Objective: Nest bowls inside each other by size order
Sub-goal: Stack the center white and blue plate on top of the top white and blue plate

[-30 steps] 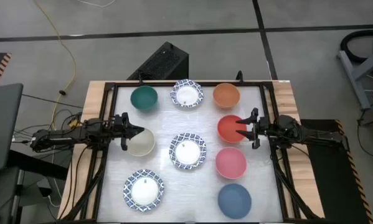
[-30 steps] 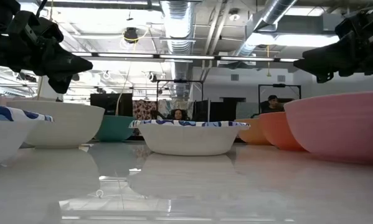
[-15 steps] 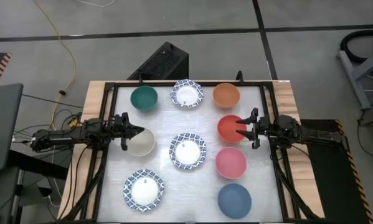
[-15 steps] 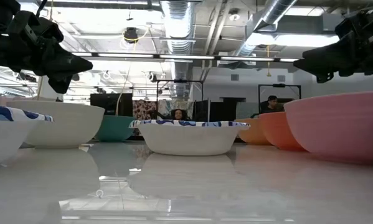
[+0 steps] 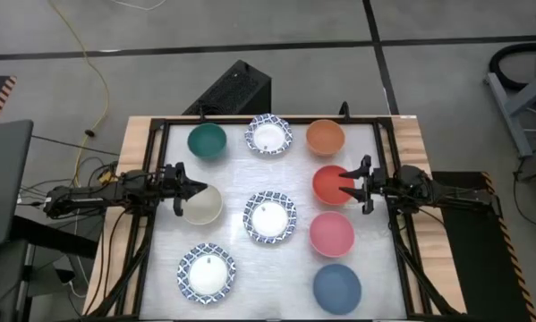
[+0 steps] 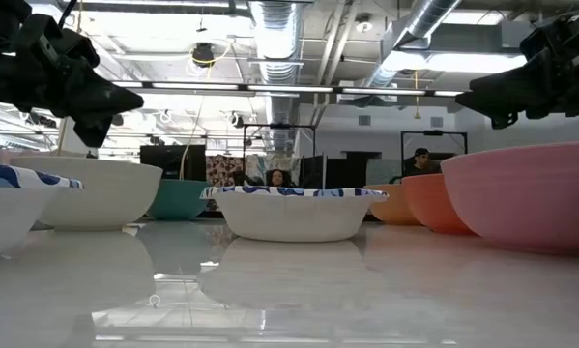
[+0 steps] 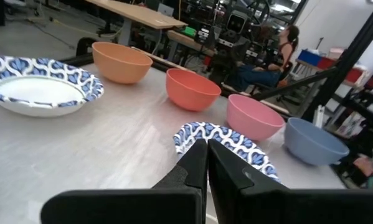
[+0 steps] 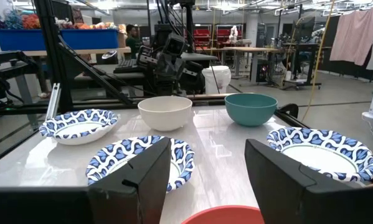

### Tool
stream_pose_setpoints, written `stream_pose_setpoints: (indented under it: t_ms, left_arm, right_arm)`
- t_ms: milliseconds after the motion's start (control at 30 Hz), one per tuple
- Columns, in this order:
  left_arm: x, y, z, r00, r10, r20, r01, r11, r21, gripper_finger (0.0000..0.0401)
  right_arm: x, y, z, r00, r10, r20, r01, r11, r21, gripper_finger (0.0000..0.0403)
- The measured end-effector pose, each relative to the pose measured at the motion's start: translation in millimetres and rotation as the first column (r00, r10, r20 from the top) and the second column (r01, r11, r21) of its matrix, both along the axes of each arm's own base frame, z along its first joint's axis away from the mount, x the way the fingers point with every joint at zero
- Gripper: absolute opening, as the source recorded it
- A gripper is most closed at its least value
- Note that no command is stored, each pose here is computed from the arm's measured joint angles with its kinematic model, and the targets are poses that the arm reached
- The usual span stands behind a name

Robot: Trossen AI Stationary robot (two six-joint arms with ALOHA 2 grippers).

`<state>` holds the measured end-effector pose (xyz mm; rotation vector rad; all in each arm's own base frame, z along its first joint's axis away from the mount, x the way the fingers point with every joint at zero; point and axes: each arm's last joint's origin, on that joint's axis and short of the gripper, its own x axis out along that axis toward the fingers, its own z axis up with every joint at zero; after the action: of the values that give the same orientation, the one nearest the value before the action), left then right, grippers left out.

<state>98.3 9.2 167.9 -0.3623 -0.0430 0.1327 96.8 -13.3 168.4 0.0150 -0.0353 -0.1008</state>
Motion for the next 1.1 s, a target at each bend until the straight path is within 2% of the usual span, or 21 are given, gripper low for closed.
stream_pose_setpoints:
  t_ms: [167,367,533,733,867,967,1033,1100]
  left_arm:
    - [0.0,-0.2,-0.3,1.0,-0.006,-0.003,0.006,1.0,-0.004,0.0]
    - [0.0,0.3,0.1,1.0,0.009,0.018,-0.007,0.993,-0.121,0.0]
    - [-0.2,0.9,0.7,0.999,0.031,0.029,-0.026,0.988,-0.152,0.0]
    - [-0.6,3.0,1.6,0.993,0.105,0.056,-0.086,0.957,-0.277,0.0]
    - [-0.8,3.7,1.8,0.99,0.13,0.06,-0.106,0.949,-0.296,0.0]
    - [-1.1,4.7,2.4,0.983,0.167,0.074,-0.132,0.928,-0.347,0.0]
    - [-1.2,4.9,2.4,0.981,0.176,0.078,-0.133,0.914,-0.385,0.0]
    - [-1.3,5.2,2.4,0.979,0.187,0.08,-0.142,0.91,-0.39,0.0]
  right_arm:
    - [0.0,0.0,0.0,1.0,0.0,0.0,0.0,1.0,0.0,0.0228]
    - [0.0,0.0,0.0,1.0,-0.001,0.0,0.001,1.0,-0.002,0.0228]
    - [-0.6,-3.6,-0.1,0.995,-0.101,-0.004,0.101,0.995,-0.014,0.0228]
    - [-1.3,-7.0,0.3,0.987,-0.159,0.0,0.159,0.987,-0.015,0.0228]
    - [-1.4,-7.5,0.3,0.986,-0.166,0.001,0.166,0.986,-0.015,0.0228]
    - [-1.4,-7.5,0.4,0.986,-0.168,0.002,0.168,0.986,-0.012,0.0228]
    - [-1.4,-7.5,0.4,0.986,-0.165,0.007,0.165,0.986,0.036,0.0228]
    - [-1.3,-6.9,0.5,0.988,-0.156,0.02,0.151,0.978,0.146,0.0228]
